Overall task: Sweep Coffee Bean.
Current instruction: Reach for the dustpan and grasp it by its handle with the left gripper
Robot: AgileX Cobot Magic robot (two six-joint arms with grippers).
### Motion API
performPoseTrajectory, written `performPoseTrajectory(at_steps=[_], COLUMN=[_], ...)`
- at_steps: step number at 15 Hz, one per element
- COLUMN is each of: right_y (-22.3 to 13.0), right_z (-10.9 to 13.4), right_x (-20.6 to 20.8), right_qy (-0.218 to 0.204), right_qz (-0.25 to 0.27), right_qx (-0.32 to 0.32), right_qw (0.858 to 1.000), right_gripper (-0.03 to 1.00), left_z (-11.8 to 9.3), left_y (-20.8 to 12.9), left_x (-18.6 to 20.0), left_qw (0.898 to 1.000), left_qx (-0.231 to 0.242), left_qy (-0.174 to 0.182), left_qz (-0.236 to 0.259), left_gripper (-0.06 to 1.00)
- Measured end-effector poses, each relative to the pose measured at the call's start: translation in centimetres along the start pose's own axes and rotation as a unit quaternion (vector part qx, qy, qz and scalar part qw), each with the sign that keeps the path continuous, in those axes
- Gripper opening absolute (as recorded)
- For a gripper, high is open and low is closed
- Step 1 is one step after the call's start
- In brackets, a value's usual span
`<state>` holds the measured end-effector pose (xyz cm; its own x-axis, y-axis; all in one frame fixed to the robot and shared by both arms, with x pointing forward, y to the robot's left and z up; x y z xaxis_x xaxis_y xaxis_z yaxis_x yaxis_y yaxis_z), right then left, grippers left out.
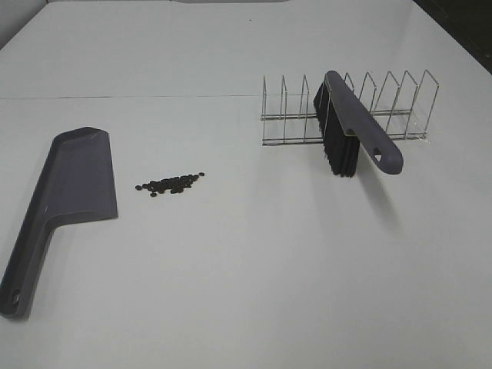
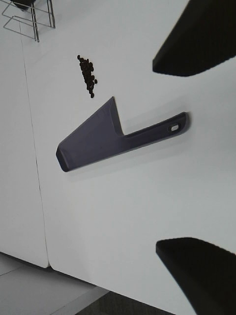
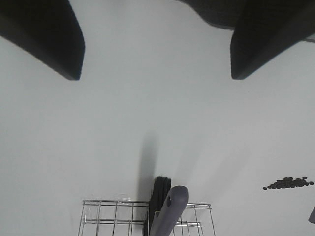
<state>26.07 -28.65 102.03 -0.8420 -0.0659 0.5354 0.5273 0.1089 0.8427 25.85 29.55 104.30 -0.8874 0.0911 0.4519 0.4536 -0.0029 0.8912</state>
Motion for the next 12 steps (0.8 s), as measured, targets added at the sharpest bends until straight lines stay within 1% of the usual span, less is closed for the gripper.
performPoseTrajectory(at_steps=[1,2,4,6,7,8,10,12], right_y=[0.0,0.0,0.0,0.0,0.0,0.0,0.0,0.0], right_z=[0.0,0.0,0.0,0.0,0.0,0.0,0.0,0.0], right_x=[0.0,0.0,0.0,0.0,0.0,0.0,0.0,0.0], right_qy=[0.000,0.000,0.000,0.000,0.000,0.000,0.000,0.000], right_qz=[0.000,0.000,0.000,0.000,0.000,0.000,0.000,0.000], right_qx=[0.000,-0.001,-0.001,-0.001,-0.001,-0.001,-0.001,-0.001], right_qw=[1.000,1.000,1.000,1.000,1.000,1.000,1.000,1.000], right_gripper=[0.76,0.76,0.76,0.76,0.76,0.76,0.76,0.76], left_z=[0.4,0.6,0.7,0.8,0.8,0.9,1.0,1.0], left_y=[0.3,0.5,0.6,0.8,0.8,0.7,0.6,0.6], left_x=[-0.9,-1.5,-2.6,-4.1,-4.5,-5.9,-7.0,-8.5], left_qw=[0.999,0.998,0.995,0.989,0.987,0.977,0.969,0.957], left_qx=[0.017,0.023,0.030,0.035,0.036,0.036,0.036,0.040], left_qy=[0.017,0.025,0.030,0.034,0.035,0.040,0.042,0.046], left_qz=[0.032,0.055,0.091,0.141,0.155,0.205,0.241,0.284], left_gripper=[0.82,0.82,0.82,0.82,0.82,0.81,0.81,0.81])
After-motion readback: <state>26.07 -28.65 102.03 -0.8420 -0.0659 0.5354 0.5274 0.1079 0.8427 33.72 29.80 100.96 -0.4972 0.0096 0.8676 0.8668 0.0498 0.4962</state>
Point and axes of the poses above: a point on each arm's last joint axis where the gripper is mounted, x pointing back along that axis away from the gripper, z along the wrist's bending axis when the last joint is at zero, y = z × x, the point moved 3 cm from there along -x, pointing out along that axis toward the gripper, and after that the axes turned 4 degrees about x, right-handed, at the moved point
